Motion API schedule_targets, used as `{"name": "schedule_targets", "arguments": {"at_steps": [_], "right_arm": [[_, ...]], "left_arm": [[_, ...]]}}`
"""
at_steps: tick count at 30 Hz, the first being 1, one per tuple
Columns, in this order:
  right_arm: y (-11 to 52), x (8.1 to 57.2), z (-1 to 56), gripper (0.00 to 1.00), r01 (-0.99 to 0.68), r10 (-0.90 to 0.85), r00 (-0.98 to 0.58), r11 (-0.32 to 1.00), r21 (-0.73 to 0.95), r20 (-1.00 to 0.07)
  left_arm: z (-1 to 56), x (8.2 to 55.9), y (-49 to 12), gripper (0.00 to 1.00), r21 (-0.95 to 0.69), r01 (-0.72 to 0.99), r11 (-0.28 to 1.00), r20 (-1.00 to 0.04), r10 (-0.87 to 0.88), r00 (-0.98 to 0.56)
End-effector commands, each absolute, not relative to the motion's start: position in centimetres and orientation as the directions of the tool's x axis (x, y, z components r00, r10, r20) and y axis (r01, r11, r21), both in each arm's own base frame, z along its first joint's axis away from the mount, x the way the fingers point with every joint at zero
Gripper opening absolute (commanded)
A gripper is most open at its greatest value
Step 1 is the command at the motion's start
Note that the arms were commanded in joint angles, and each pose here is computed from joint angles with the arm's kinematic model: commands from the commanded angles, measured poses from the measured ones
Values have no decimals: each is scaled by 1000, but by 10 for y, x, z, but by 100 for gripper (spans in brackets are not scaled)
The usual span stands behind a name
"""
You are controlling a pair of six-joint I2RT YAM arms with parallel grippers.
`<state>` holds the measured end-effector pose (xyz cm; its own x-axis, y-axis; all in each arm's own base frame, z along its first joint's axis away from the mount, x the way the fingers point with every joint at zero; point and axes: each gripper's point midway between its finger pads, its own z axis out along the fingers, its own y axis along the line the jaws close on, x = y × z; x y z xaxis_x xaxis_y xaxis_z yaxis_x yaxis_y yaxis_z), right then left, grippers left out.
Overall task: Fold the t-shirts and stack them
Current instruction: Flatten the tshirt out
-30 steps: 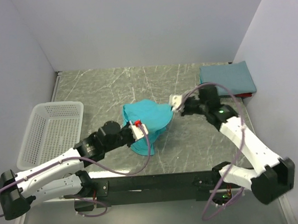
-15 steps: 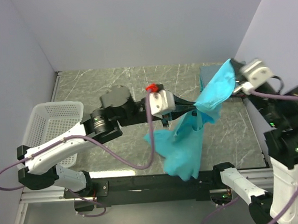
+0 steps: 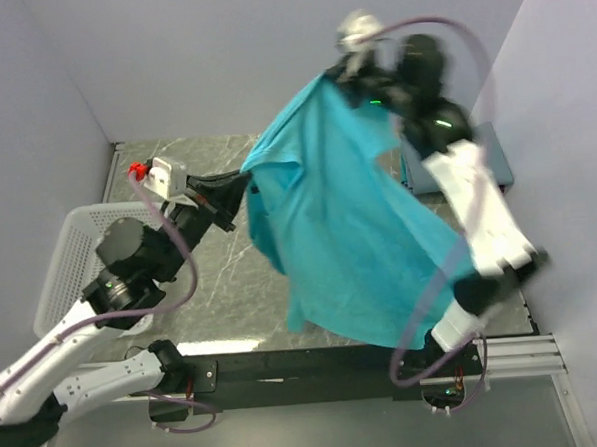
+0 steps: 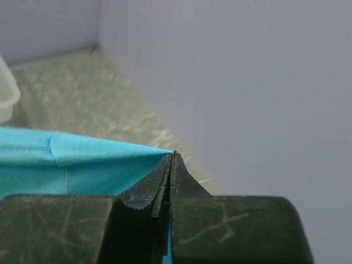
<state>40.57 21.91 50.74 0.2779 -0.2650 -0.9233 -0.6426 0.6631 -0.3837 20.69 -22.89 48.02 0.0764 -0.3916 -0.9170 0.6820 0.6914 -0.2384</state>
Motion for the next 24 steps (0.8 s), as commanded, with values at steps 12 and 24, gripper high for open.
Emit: {"name": "schedule_targets", "arguments": {"at_steps": [12, 24], "right_arm": [[289, 560, 250, 83, -519, -383, -217, 824, -226, -898], [156, 349, 170, 76, -857, -594, -368, 515, 12, -716]], "left_arm": [[180, 357, -63, 5, -599, -323, 733, -678, -679, -282], [272, 356, -108, 99, -464, 170, 869, -866, -405, -293]]}}
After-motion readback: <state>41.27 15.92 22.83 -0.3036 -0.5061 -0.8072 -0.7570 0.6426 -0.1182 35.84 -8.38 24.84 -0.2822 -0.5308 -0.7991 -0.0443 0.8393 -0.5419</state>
